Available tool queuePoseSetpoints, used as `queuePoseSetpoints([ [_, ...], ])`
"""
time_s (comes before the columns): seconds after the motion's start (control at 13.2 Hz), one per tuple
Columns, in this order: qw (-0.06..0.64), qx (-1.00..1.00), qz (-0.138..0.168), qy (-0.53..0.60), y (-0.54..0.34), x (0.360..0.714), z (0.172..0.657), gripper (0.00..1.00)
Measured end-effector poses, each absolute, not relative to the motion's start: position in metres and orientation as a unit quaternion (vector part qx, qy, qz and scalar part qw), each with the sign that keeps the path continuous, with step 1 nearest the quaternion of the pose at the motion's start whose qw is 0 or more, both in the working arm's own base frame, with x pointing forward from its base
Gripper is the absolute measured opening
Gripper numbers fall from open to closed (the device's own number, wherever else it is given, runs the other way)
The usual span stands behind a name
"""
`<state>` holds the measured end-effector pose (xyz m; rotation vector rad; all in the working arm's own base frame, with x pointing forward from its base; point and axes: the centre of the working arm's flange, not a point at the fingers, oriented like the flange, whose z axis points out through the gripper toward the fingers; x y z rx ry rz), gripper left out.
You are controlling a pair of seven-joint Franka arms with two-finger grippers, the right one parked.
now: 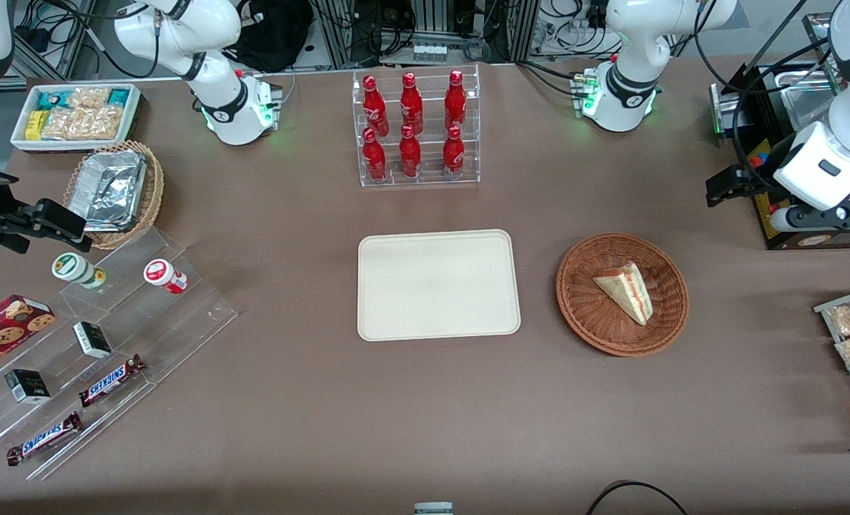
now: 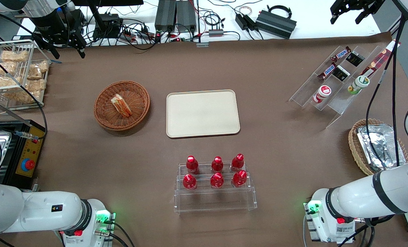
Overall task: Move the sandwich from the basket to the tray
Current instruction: 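Move the left gripper over the wrapped sandwich in the wicker basket and lower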
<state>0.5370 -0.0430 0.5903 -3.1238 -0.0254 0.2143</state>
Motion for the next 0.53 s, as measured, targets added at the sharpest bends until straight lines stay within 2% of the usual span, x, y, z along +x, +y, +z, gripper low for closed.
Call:
queuePoseSetpoints([
  [0.3, 0.006, -0.997, 0.078, -0.006, -0.044, 0.539, 0.580, 1.00],
  [0.53, 0.006, -0.995, 0.100, 0.000, -0.049, 0.548, 0.541, 1.00],
])
